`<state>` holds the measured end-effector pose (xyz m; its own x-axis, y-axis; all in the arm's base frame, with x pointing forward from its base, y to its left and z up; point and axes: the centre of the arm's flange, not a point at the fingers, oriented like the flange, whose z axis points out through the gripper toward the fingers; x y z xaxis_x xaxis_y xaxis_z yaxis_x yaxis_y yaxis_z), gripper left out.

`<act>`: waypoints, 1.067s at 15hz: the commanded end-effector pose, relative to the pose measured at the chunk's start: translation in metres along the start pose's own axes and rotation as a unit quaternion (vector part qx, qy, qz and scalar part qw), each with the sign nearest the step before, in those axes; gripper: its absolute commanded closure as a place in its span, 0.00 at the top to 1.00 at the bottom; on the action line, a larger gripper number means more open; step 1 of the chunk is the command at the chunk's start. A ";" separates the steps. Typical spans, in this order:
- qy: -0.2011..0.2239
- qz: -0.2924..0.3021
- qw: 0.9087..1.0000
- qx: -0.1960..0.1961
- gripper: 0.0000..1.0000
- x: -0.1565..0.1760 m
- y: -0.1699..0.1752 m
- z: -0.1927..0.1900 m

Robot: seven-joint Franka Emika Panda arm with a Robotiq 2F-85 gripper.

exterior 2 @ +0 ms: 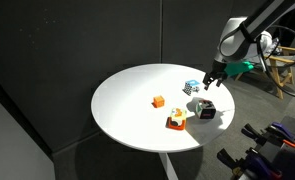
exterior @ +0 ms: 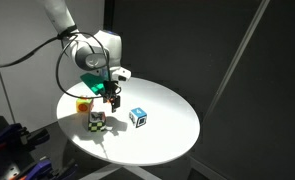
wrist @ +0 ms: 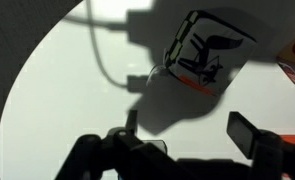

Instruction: Pick up the block with a letter on top and move it to the right

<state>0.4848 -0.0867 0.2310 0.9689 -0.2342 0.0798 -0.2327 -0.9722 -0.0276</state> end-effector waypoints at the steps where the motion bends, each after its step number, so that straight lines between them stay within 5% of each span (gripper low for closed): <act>1: -0.003 -0.032 0.999 0.005 1.00 -0.027 0.001 -0.042; 10: -0.074 -0.095 0.993 -0.004 1.00 -0.093 0.014 -0.105; 16: -0.068 -0.152 0.986 0.008 1.00 -0.116 0.018 -0.127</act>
<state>0.3750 -0.0779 0.3357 0.9972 0.0108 -0.0744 0.0081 -0.9993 -0.0359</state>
